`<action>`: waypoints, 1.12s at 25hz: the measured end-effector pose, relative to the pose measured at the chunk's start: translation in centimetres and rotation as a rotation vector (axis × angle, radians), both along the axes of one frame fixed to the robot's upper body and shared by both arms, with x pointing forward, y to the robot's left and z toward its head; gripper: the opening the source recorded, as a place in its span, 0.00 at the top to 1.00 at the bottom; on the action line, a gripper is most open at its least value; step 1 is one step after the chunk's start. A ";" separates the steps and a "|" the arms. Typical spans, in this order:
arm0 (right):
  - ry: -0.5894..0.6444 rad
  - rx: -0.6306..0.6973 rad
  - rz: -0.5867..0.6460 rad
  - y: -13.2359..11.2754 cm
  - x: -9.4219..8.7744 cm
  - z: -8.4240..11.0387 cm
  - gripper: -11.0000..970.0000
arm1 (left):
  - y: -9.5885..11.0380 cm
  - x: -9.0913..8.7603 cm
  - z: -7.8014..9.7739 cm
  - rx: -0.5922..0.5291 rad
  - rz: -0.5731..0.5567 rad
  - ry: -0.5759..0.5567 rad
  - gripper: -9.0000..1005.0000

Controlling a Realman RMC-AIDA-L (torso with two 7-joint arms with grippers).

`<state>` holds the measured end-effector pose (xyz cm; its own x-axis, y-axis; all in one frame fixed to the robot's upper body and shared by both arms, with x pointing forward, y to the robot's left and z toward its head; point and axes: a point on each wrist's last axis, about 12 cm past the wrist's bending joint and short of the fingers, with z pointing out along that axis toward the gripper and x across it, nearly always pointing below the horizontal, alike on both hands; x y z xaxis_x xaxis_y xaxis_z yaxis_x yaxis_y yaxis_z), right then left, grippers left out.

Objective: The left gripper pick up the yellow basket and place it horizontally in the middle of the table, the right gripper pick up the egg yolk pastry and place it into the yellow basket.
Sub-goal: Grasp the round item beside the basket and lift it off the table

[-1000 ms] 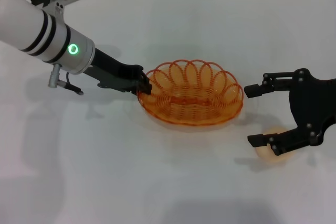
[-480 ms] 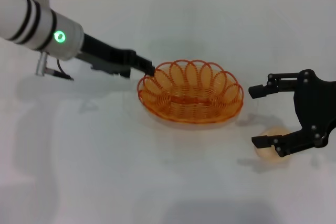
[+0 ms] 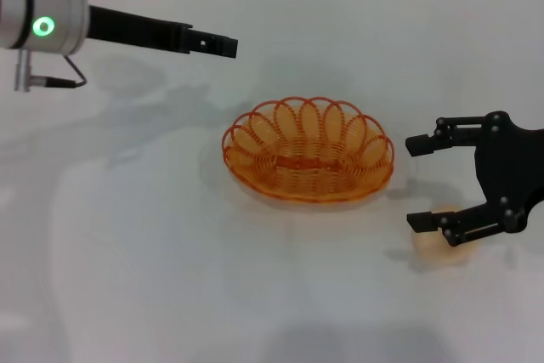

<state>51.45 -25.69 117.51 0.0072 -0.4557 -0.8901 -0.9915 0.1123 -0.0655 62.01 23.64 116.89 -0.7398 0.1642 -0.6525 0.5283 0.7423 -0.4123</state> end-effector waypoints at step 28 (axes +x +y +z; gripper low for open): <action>0.133 -0.279 -0.196 2.1 3.1 -2.3 0.24 | 3.4 -7.3 -1.2 -0.009 -0.431 -0.197 0.11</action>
